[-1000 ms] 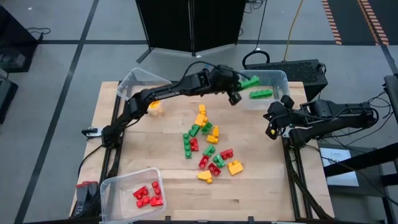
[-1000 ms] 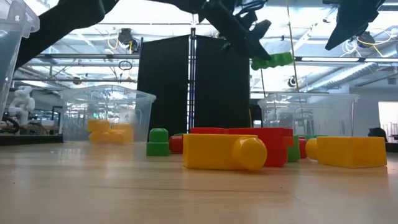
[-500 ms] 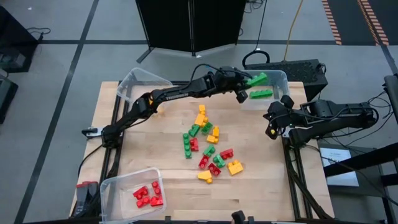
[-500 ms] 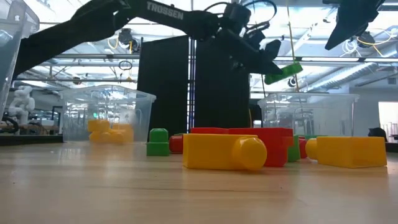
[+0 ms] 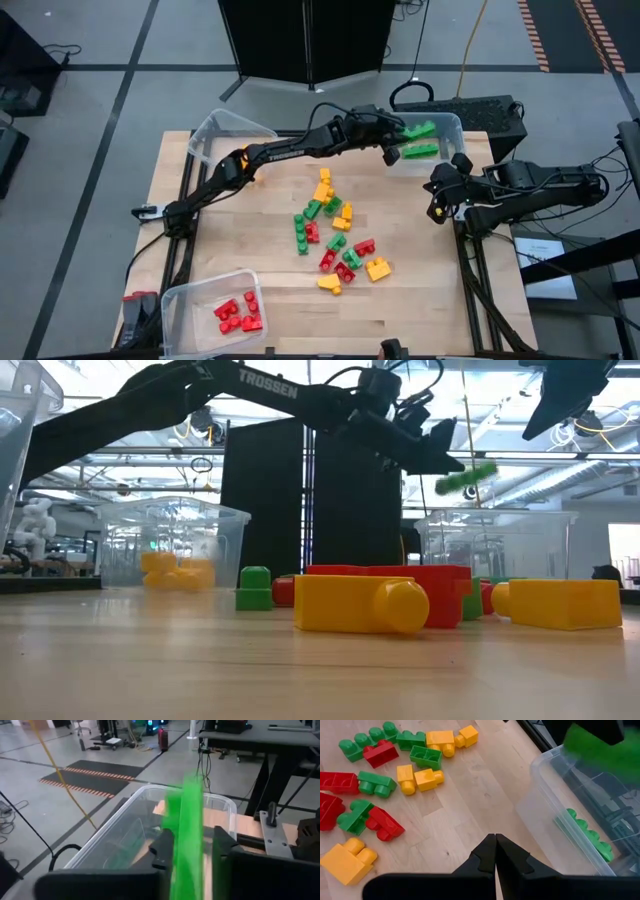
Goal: Sort blocks
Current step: Put the green game piece into the top right transparent bin
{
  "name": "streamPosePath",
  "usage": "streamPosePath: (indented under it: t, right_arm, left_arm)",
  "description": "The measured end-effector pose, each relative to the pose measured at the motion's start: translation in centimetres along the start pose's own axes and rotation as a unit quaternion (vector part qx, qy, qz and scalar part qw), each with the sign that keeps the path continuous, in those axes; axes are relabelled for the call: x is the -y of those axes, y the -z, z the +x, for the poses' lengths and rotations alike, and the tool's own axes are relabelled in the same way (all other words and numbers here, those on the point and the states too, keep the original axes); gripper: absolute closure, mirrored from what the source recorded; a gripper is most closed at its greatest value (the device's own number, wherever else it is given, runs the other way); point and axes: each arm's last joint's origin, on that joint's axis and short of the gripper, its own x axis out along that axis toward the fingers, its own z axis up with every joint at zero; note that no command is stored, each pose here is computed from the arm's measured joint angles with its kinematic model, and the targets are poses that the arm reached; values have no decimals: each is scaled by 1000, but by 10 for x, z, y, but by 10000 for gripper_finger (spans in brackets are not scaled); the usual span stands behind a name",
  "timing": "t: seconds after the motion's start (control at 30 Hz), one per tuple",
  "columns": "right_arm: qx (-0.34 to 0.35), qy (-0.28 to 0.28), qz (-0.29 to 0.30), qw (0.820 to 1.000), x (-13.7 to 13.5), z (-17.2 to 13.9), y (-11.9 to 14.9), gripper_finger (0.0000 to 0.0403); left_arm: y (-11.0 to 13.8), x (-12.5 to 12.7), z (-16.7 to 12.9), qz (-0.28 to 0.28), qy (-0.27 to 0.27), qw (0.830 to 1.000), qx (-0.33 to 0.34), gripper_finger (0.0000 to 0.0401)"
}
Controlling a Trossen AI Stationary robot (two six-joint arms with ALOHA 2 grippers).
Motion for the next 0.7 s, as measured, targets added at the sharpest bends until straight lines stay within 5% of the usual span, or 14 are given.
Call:
streamPosePath:
  t: [0.33, 0.53, 0.7]
  right_arm:
    - [-1, 0, -1, 1000, 0, 0, 0, 397]
    - [-1, -1, -2, 1000, 0, 0, 0, 397]
    - [0, 0, -9, 1000, 0, 0, 0, 397]
  left_arm:
    - [-2, 2, -4, -42, 13, 999, -19, 213]
    - [-65, 18, -86, 2, 42, 991, -124, 205]
    - [-59, 50, -132, 29, 73, 955, -285, 205]
